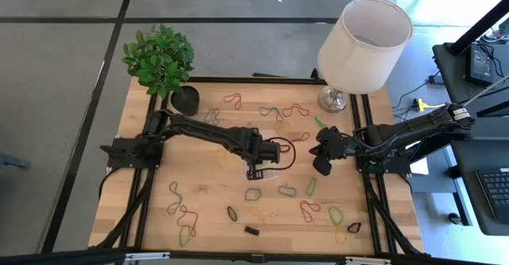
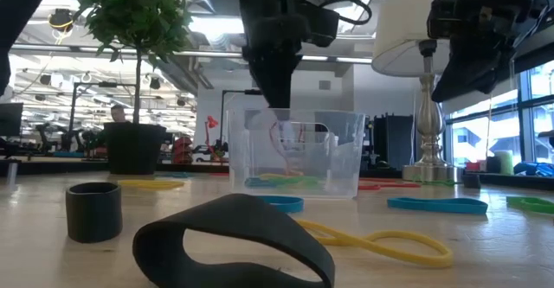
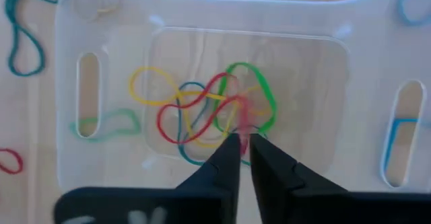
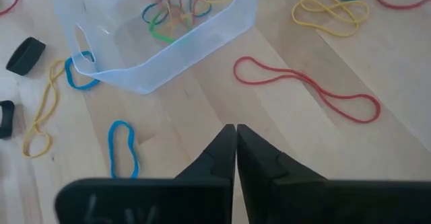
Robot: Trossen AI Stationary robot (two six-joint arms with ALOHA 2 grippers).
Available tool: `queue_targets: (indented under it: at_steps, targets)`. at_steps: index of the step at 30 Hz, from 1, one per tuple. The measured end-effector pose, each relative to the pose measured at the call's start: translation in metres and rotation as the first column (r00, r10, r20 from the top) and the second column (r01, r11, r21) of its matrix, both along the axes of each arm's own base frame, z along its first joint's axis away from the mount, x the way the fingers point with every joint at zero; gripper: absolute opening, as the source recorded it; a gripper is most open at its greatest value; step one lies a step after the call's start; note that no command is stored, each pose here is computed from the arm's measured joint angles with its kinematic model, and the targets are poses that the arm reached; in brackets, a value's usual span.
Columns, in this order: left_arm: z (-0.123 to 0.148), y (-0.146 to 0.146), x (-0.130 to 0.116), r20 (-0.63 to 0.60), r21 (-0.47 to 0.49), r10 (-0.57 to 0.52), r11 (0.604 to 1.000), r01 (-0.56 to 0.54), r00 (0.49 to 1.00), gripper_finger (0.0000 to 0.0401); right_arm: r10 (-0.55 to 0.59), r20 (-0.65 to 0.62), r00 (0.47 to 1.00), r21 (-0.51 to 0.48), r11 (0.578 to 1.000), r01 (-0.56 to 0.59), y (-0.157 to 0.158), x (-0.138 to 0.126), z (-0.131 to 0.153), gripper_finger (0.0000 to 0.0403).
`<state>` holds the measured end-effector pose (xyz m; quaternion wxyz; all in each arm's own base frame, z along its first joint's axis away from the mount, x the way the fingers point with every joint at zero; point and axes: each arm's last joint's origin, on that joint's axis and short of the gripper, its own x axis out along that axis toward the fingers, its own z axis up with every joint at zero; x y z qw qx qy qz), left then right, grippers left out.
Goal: Pick and place rubber bands into bin
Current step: Put the red rubber band into the transparent container, then put the black rubber band into the transparent container
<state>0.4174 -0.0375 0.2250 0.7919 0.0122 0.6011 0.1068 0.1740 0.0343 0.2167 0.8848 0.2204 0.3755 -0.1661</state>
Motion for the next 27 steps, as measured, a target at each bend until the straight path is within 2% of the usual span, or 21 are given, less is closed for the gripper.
queue_targets:
  at_steps: [8,13,16,19,23,27]
  targets:
    - [0.012,0.006,-0.003,0.028,-0.005,0.020,1.000,-0.020,0.999,0.0106,0.001,0.000,1.000,-0.001,1.000,-0.001,0.000,0.001,0.000,0.0019]
    - [0.039,0.009,-0.018,0.059,0.011,0.023,1.000,-0.024,0.998,0.0118,0.003,0.007,1.000,-0.001,1.000,-0.003,0.000,0.001,0.000,0.0019]
    - [0.060,0.011,-0.030,0.096,0.051,0.011,0.999,-0.016,0.995,0.0101,-0.004,0.018,1.000,0.008,1.000,0.004,0.000,0.002,0.001,0.0019]
    - [0.075,0.013,-0.047,0.129,0.067,-0.007,0.998,-0.002,0.992,0.0067,-0.036,0.052,0.998,0.045,0.998,0.034,0.001,0.004,0.003,0.0018]
    - [0.078,0.013,-0.078,0.130,0.098,-0.010,0.995,-0.003,0.991,0.0011,-0.023,0.073,0.997,0.052,0.998,0.020,0.004,0.007,0.006,0.0005]
    - [0.070,0.010,-0.112,0.182,0.083,-0.006,0.997,-0.009,0.983,0.0002,0.002,0.071,0.997,0.056,0.998,-0.006,0.013,0.017,0.019,0.0003]
